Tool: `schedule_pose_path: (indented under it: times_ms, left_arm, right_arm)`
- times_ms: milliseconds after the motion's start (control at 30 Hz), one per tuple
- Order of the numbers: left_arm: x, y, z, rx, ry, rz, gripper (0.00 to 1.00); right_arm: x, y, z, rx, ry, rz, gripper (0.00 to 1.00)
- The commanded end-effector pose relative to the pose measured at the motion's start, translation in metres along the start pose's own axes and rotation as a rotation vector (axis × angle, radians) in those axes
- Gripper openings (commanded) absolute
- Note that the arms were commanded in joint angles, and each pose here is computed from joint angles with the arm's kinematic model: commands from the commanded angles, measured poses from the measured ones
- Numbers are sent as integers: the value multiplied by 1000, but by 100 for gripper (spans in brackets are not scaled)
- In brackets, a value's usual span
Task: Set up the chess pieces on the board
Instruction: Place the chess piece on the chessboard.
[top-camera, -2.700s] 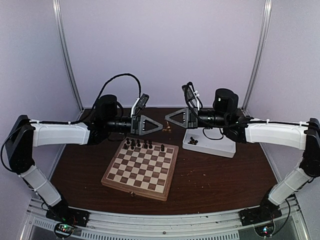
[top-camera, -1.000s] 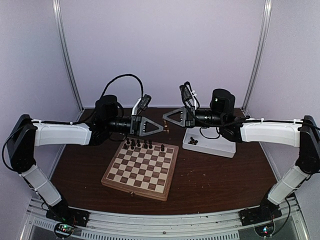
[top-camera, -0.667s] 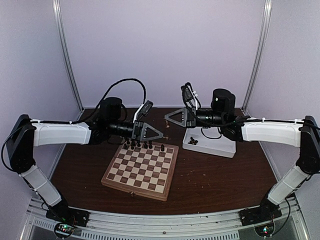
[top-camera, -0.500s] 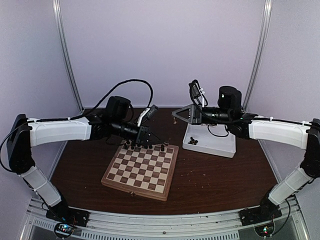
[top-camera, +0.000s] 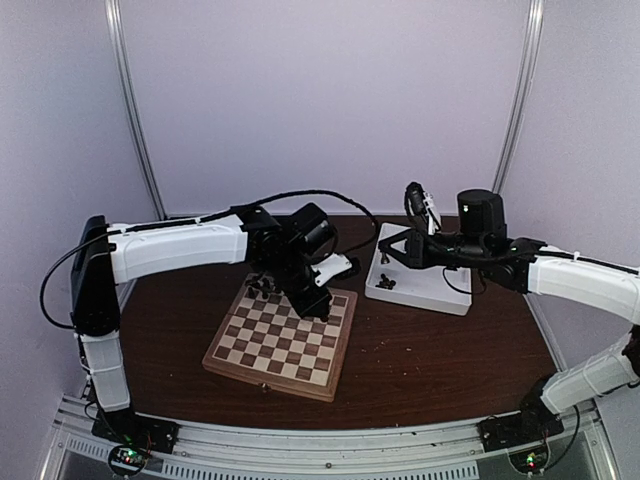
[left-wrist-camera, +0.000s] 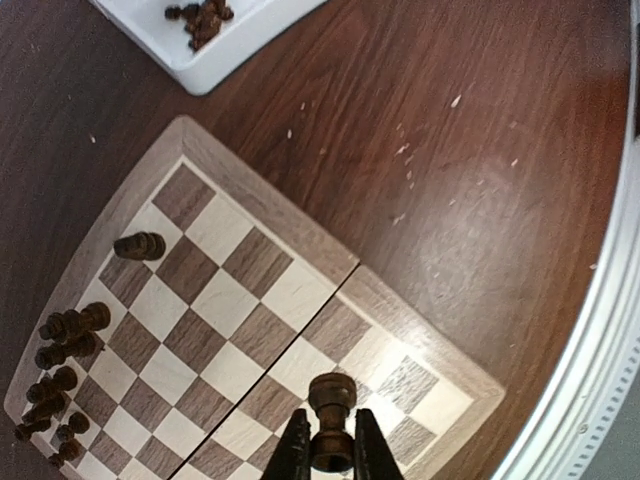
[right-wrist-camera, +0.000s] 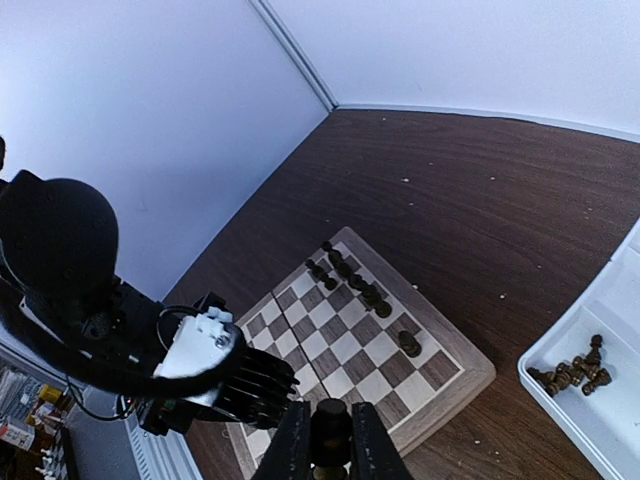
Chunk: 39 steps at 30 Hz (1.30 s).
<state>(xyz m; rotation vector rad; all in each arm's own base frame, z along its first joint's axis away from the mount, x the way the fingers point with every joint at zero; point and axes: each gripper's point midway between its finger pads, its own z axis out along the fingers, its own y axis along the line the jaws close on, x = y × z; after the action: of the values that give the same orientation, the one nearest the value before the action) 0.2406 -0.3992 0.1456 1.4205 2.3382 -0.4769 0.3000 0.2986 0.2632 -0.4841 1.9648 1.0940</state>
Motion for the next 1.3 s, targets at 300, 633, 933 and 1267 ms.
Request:
schedule_pose_path:
  times_ms: [300,633,933,1267]
  left_arm:
    - [35,28,50,-154,310,80,4]
    - [26,34,67,-174,303,65,6]
    - [7,45,77,-225,257,71,7]
    - [-13,53,83,-257,220,98,10]
  right_arm:
    - [-27,-45,-71,349,-245,-58,10]
    - [-24,-53,-93,428,-276,-85,10]
    - [-22,-54,-98,442,-280,-90,10]
    - [-20,-55,-105,461,-281,-100,10]
